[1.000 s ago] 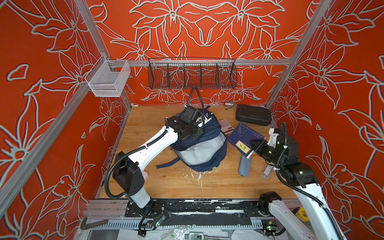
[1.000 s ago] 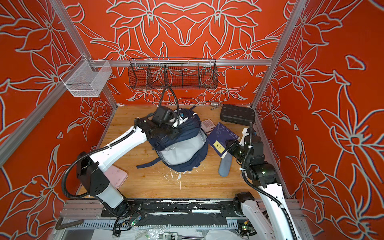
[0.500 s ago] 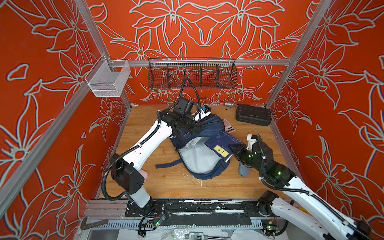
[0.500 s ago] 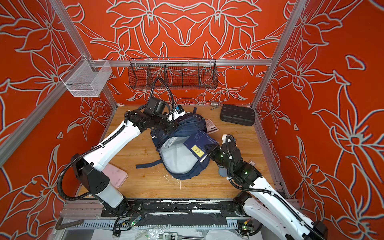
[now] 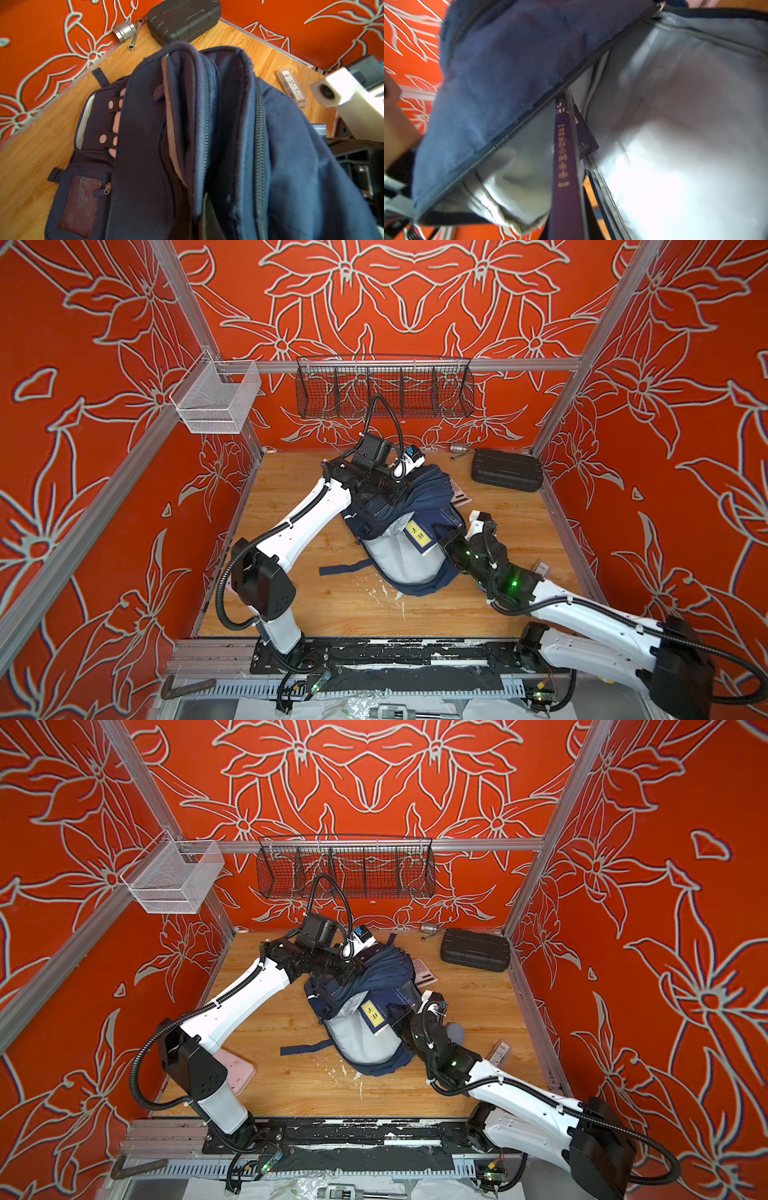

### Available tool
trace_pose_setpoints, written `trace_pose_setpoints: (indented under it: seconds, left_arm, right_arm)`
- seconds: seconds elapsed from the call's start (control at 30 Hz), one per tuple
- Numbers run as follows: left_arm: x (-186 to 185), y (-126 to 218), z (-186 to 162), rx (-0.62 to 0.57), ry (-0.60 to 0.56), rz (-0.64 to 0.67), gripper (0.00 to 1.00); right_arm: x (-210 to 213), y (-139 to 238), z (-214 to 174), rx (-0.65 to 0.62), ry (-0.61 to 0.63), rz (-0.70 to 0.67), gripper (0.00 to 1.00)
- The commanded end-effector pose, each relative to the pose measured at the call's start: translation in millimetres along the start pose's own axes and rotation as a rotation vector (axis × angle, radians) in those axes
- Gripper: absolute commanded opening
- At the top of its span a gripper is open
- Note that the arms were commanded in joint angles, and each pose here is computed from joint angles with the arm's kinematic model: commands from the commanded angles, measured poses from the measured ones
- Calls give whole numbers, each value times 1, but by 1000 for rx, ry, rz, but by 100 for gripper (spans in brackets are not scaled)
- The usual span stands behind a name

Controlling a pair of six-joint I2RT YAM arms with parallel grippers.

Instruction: Pack the student bag

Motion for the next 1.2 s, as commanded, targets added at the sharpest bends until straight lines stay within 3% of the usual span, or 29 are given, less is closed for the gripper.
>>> trace_pose_setpoints:
  seconds: [0.0, 0.17, 0.2, 0.4, 0.47, 0.5, 0.73, 0.93, 1.03, 1.1, 1.17]
  left_arm:
    - [-13, 19, 43, -191, -54, -48, 0]
    - [-11, 13, 41, -185, -28, -42, 0]
    - [-11, 12, 40, -184, -26, -42, 0]
    - [-8, 8, 35, -166, -18, -30, 0]
    - [-7, 8, 34, -161, -15, -21, 0]
    - [-6, 7, 33, -157, -15, -17, 0]
    - [-1, -2, 26, -130, -15, -2, 0]
    - [5, -15, 18, -88, -26, -2, 0]
    - [2, -25, 9, -59, -46, -45, 0]
    - [2, -28, 3, -51, -42, -46, 41]
    - [3, -26, -1, -61, -53, -32, 65]
  right_arm:
    - [4, -14, 9, -120, -77, 72, 0]
    - [-1, -43, 4, -191, -72, 121, 0]
    - [-3, -50, 2, -199, -64, 124, 4]
    - [-20, -76, -13, -203, -96, 145, 53]
    - [-27, -74, -15, -191, -90, 114, 75]
    - [-31, -71, -15, -177, -84, 76, 95]
    - [-38, -10, 7, -86, 165, -244, 97]
    - [-54, 53, 35, -115, 295, -336, 97]
    - [-49, 80, 55, -153, 418, -374, 96]
    - [-38, 92, 68, -169, 513, -356, 94]
    - [-28, 99, 76, -155, 602, -357, 90]
Point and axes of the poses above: each gripper's point midway between its finger pads, its own y axis back along the fingers, its own x axis along the line the jaws close on, z = x × y, the point moved 4 cm from there along y, back along the fingers, and after that the axes turned 7 degrees about y, right-handed, at the moved point
